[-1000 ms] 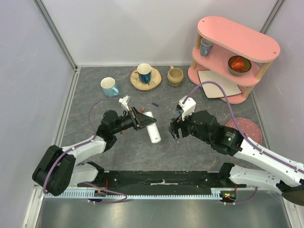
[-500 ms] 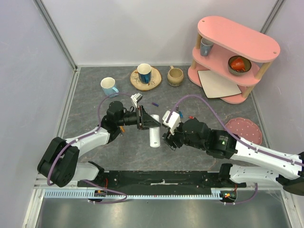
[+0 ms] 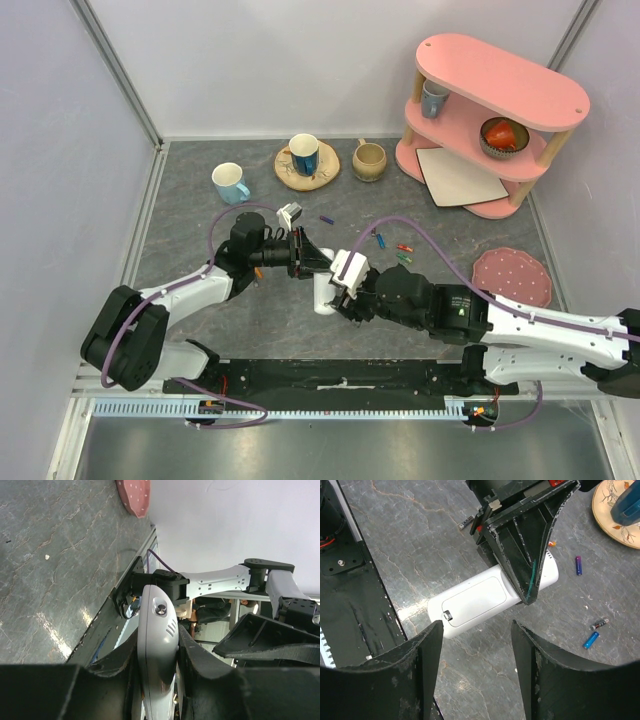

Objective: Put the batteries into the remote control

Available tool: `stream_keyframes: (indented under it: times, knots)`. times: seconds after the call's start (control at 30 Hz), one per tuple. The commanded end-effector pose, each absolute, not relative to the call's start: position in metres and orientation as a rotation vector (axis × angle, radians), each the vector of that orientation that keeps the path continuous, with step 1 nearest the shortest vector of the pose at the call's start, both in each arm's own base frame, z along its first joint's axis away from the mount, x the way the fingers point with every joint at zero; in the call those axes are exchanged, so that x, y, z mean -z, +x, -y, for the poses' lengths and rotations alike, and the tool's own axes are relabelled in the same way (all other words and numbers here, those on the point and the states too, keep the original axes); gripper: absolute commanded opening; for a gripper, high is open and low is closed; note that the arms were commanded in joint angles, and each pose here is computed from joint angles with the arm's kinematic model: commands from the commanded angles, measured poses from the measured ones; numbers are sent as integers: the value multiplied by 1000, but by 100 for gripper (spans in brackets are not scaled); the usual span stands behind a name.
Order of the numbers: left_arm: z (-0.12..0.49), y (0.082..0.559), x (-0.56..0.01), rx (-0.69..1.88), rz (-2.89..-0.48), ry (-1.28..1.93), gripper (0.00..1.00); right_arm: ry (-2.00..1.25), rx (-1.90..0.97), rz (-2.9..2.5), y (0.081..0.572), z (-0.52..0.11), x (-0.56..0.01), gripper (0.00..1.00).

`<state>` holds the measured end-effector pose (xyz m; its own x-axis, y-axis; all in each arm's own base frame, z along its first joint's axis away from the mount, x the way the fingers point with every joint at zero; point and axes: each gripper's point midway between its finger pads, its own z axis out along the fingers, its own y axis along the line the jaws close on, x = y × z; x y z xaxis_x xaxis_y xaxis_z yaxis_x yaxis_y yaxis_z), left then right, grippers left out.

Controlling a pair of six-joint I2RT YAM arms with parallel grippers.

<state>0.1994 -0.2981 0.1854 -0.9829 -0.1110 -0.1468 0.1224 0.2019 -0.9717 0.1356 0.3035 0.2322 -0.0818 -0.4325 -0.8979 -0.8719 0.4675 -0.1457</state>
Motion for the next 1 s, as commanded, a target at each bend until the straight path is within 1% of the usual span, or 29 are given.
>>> stream_keyframes:
  times: [0.0, 0.13, 0.23, 0.53, 0.7, 0.83, 0.97]
  knots:
    - [301, 206, -202, 1886, -2239, 49, 2, -1075, -501, -1653, 141, -311, -240, 63]
    - [301, 206, -205, 1885, -2231, 47, 2, -1075, -482, -1653, 139, -313, -236, 61]
    - [300, 205, -204, 1884, -2231, 43, 2, -1082, -469, -1656, 137, -316, -232, 56]
    - [298, 202, -206, 1886, -2224, 44, 2, -1083, -454, -1661, 136, -320, -230, 49]
    - [297, 200, -210, 1888, -2213, 49, 2, -1098, -456, -1668, 133, -322, -226, 49]
    - [297, 200, -209, 1883, -2215, 42, 2, -1102, -466, -1666, 131, -324, -227, 53]
    - [297, 200, -209, 1883, -2214, 44, 2, -1105, -460, -1667, 130, -325, -226, 53]
